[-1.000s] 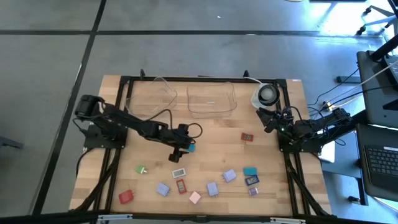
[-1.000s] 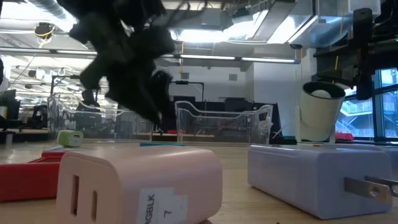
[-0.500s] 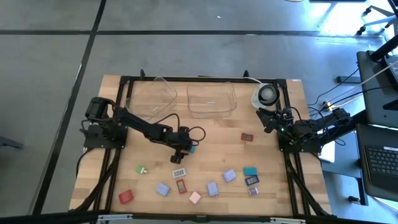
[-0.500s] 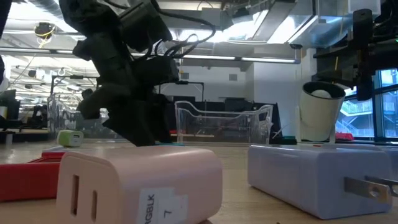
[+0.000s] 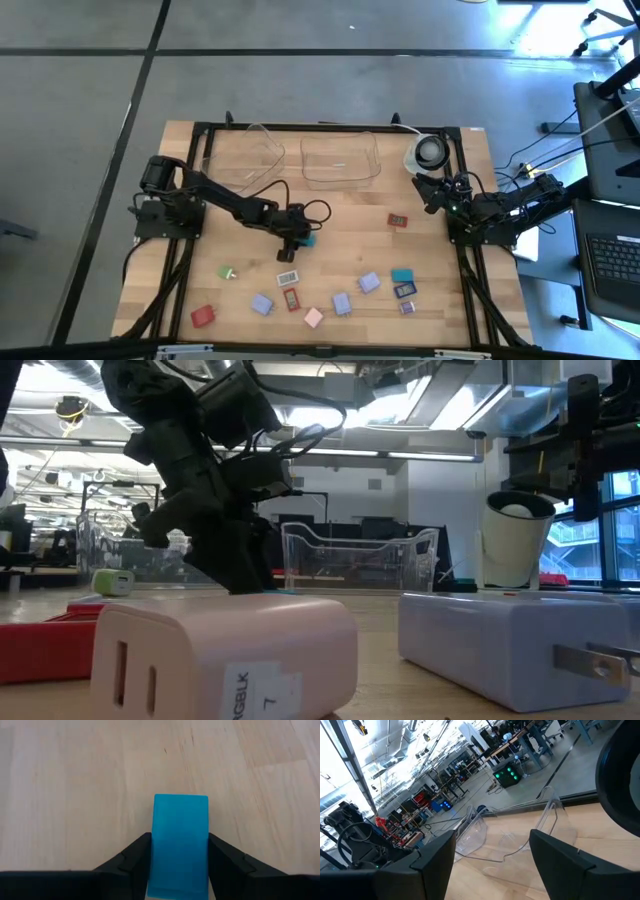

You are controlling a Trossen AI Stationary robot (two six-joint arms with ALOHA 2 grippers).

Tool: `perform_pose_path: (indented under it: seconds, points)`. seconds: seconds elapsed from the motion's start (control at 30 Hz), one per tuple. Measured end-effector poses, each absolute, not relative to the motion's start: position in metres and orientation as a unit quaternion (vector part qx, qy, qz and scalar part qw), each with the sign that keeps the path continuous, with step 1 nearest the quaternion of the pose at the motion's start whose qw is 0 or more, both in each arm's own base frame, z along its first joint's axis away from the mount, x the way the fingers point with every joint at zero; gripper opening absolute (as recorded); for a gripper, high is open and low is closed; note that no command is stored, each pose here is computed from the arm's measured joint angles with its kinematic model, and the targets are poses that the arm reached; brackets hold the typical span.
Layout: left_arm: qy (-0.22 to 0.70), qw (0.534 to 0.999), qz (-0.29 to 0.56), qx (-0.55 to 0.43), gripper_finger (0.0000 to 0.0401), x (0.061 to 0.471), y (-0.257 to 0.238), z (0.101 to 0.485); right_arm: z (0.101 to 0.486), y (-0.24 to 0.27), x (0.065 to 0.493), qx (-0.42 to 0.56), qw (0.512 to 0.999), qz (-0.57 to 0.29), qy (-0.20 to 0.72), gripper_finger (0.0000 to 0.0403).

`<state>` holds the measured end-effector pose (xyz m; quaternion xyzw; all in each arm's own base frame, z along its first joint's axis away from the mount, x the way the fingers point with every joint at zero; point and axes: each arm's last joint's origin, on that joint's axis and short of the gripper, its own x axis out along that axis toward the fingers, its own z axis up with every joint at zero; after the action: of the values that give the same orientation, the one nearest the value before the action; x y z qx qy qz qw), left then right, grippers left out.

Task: Pick & Place Office items
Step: Put the left blue digital timer into the left transparent bin

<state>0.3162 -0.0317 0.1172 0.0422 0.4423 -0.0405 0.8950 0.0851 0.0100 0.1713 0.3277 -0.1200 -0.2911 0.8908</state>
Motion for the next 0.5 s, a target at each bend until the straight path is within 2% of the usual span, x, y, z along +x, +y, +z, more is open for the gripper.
perform_pose_path:
  seconds: [0.17, 0.5]
  points:
    - [0.397, 0.916, -0.016, 0.048, 0.0155, 0.32, -0.028, 0.13, 0.171, 0.01, 0.085, 0.328, 0.891, -0.292, -0.12, 0.0258]
    - [0.204, 0.973, 0.059, 0.09, 0.0154, 0.332, -0.005, 0.19, 0.171, 0.008, 0.084, 0.327, 0.878, -0.324, -0.132, 0.0258]
